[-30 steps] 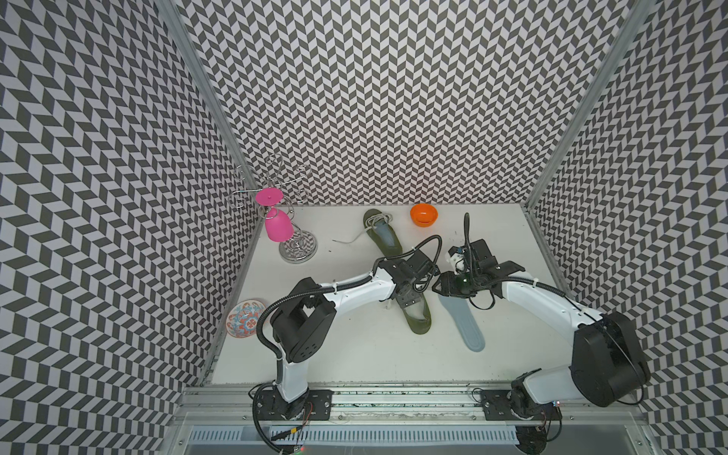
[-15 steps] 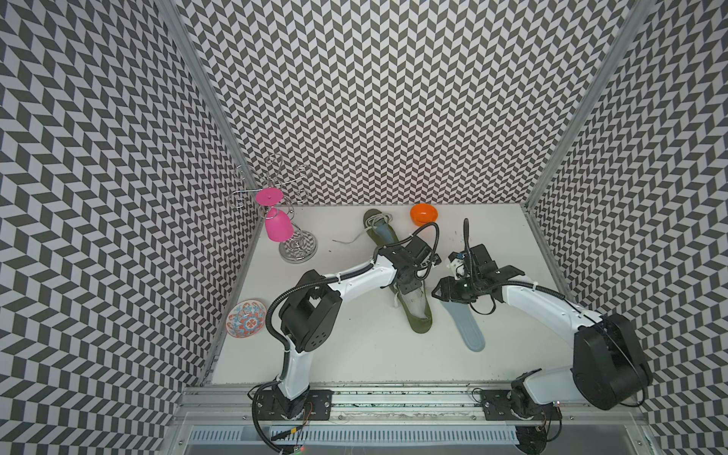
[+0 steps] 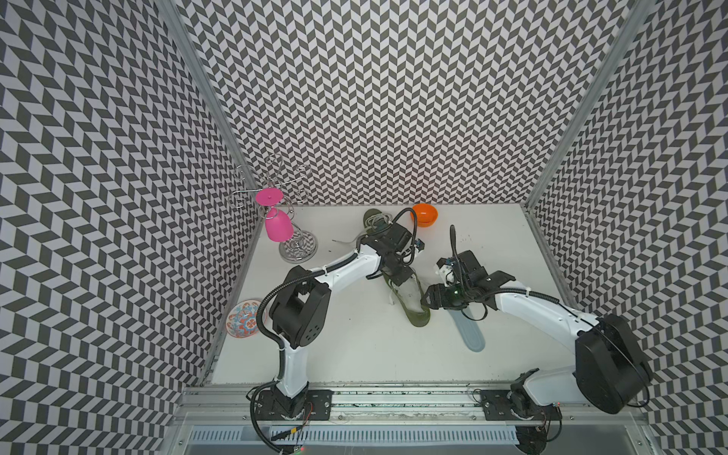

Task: Insert the insole into the shoe
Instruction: Adjust the shoe at the center of the board.

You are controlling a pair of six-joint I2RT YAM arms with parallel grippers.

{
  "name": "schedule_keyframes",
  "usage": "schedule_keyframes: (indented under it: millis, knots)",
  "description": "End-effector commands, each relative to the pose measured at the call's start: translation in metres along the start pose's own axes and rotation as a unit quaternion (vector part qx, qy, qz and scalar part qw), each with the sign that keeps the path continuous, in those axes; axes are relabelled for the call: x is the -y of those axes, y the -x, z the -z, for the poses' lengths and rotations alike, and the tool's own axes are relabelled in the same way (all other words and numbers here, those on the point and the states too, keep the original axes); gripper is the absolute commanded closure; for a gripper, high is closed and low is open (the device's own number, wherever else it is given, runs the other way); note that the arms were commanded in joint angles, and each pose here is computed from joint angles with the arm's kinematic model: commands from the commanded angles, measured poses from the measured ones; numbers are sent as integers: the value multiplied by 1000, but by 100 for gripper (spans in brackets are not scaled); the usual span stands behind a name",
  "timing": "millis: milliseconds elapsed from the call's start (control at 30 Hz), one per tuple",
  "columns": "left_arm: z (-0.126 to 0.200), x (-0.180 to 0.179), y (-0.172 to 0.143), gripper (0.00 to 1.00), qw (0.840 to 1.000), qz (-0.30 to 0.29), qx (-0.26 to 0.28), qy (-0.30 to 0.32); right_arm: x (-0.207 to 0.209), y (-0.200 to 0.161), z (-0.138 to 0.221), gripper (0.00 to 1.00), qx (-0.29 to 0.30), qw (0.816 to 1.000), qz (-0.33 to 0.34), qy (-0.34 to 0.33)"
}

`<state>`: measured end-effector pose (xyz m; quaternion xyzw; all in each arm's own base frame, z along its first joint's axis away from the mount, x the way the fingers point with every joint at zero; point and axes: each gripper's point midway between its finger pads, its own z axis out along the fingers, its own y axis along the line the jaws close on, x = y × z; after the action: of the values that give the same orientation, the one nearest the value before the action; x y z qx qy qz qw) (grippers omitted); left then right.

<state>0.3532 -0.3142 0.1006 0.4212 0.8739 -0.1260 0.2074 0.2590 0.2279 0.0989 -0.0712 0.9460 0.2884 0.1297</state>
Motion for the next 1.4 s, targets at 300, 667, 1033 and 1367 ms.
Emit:
schedule_keyframes:
  millis: [300,667,1033,1367]
  knots:
    - [44,-5,6,100,984,156,81,-30,-32,47,-27,33,50,997,27,-48]
    - [57,-10,-1,100,951,274,139,-44,25,39,-50,33,40,981,27,-188]
    - [34,-4,-40,100,978,197,54,47,57,47,-16,36,73,984,-13,-165]
    - [37,-8,-52,100,963,255,79,38,73,40,-26,41,42,990,-24,-134]
